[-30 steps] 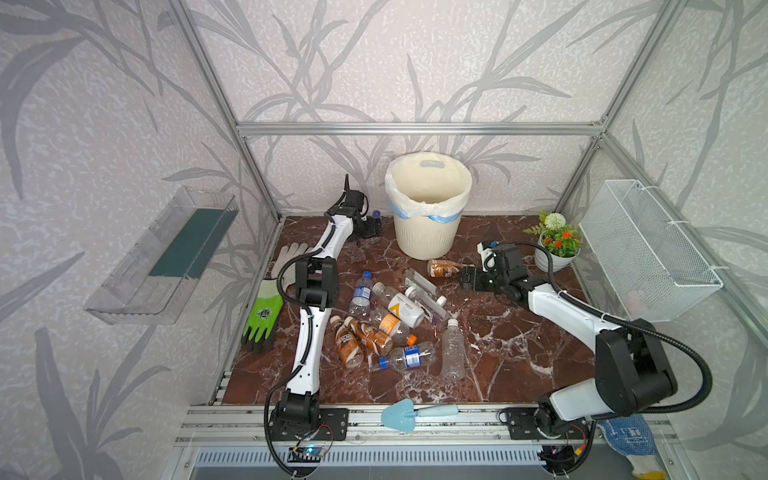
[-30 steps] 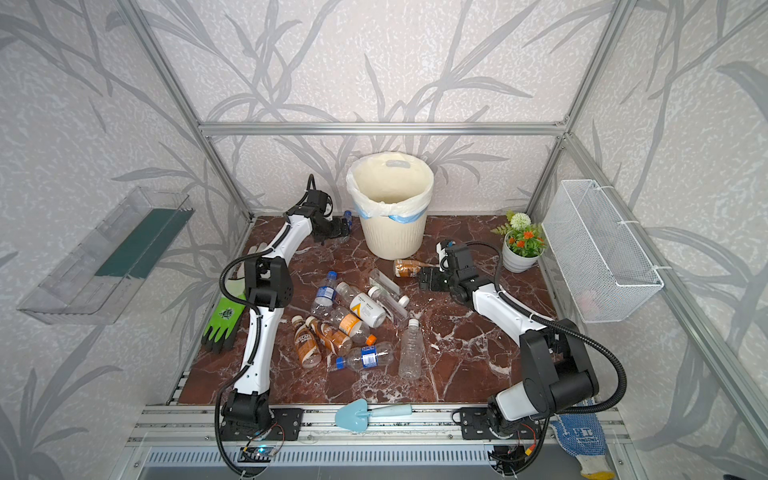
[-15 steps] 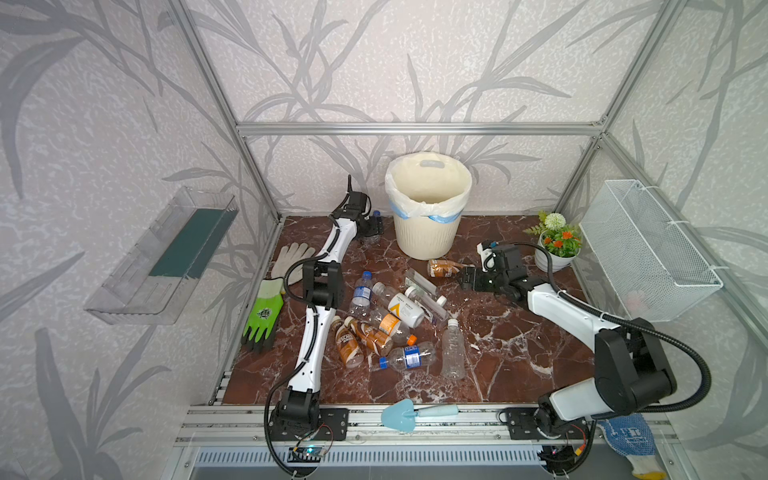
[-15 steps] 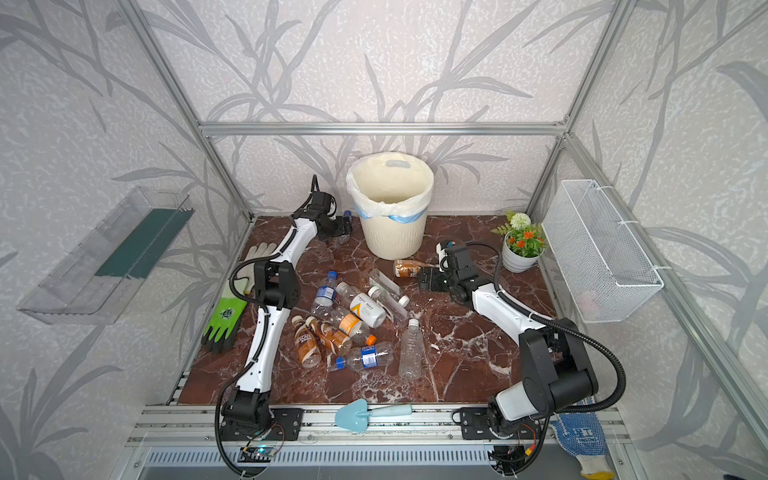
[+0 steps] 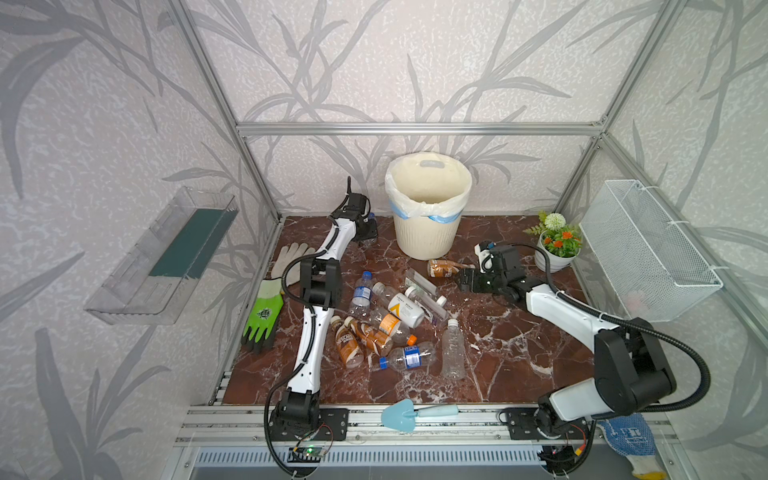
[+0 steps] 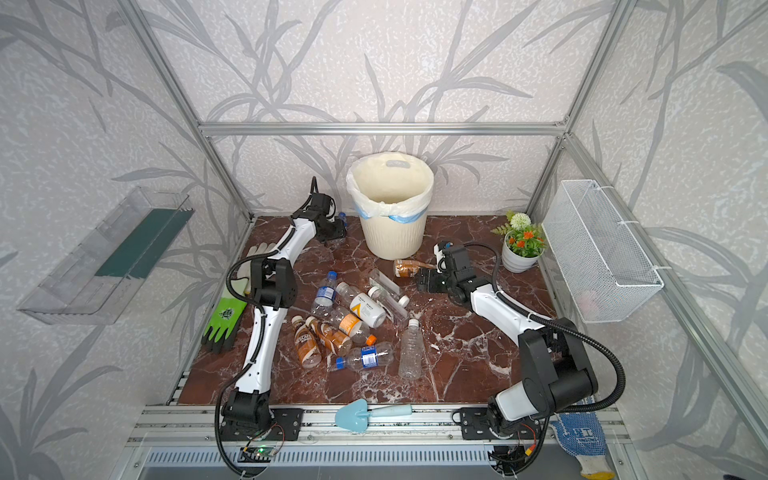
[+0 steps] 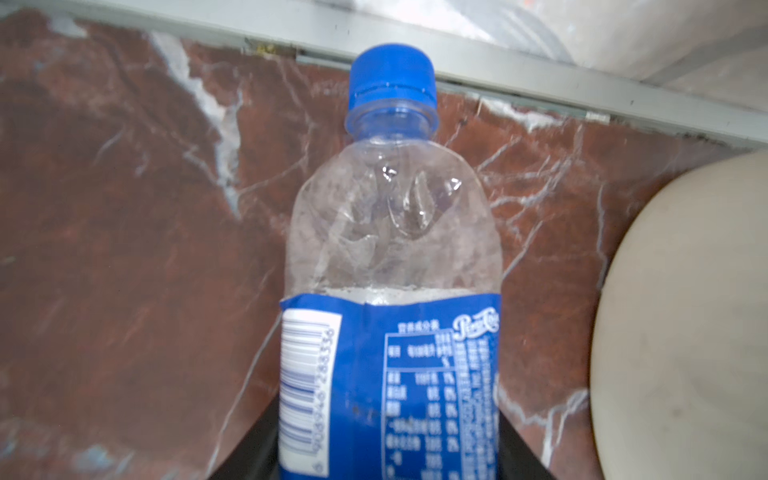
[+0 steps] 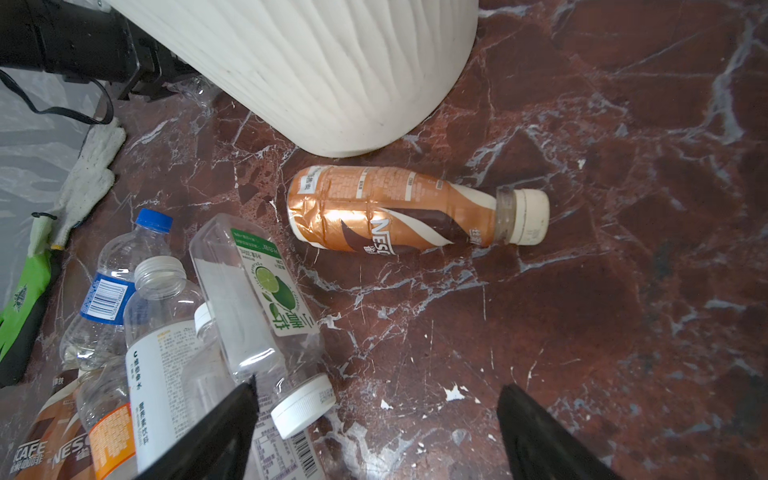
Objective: Throw the plastic bottles in the bin
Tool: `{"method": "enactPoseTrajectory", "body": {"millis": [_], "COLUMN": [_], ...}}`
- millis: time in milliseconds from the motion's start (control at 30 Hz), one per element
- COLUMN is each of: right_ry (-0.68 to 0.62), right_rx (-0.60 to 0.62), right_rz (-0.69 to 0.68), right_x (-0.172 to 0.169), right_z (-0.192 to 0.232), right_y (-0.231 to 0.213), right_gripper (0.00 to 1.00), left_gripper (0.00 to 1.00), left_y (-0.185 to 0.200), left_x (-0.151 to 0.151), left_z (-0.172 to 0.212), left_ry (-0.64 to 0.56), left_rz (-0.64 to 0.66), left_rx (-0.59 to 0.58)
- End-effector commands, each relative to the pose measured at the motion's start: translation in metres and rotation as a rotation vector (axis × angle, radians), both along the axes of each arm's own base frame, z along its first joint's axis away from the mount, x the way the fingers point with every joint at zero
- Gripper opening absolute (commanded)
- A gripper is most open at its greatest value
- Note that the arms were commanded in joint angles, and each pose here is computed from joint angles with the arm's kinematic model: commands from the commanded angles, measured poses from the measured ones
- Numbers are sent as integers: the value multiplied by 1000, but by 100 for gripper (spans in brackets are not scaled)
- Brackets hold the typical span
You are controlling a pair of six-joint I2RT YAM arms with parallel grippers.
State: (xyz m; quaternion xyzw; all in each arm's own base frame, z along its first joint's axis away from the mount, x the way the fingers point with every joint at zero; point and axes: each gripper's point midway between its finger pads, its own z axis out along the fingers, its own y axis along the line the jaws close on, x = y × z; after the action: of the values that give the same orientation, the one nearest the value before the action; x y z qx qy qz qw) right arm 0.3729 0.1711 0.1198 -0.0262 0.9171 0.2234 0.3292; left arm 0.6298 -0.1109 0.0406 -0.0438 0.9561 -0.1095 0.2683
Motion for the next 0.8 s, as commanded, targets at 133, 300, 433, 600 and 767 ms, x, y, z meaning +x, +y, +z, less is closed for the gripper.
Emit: {"method": "enactPoseTrajectory", "body": {"millis": [133, 300, 433, 600, 767], "right_ry": [-22, -37, -47, -47, -34], "right_rx": [-8, -33, -52, -46, -25], "right_rz": [-3, -4, 7, 35, 45], "right_x": [-7, -8, -3, 8, 14], "right_z": [8, 11, 11, 8, 1], "right_y": [-3, -6, -6, 3, 12], "right_gripper": [90, 91, 91, 91, 90], "left_gripper": [49, 49, 50, 54, 55], "left_y": [10, 23, 27, 41, 51], "left_x": [-32, -84, -139, -220, -301], "left_z": [101, 157, 202, 260, 324], "left_ry": [-185, -333, -503, -734, -996], "left_rz": [-9, 25, 37, 48, 33], "left_rx": [0, -41, -103, -120, -145]}}
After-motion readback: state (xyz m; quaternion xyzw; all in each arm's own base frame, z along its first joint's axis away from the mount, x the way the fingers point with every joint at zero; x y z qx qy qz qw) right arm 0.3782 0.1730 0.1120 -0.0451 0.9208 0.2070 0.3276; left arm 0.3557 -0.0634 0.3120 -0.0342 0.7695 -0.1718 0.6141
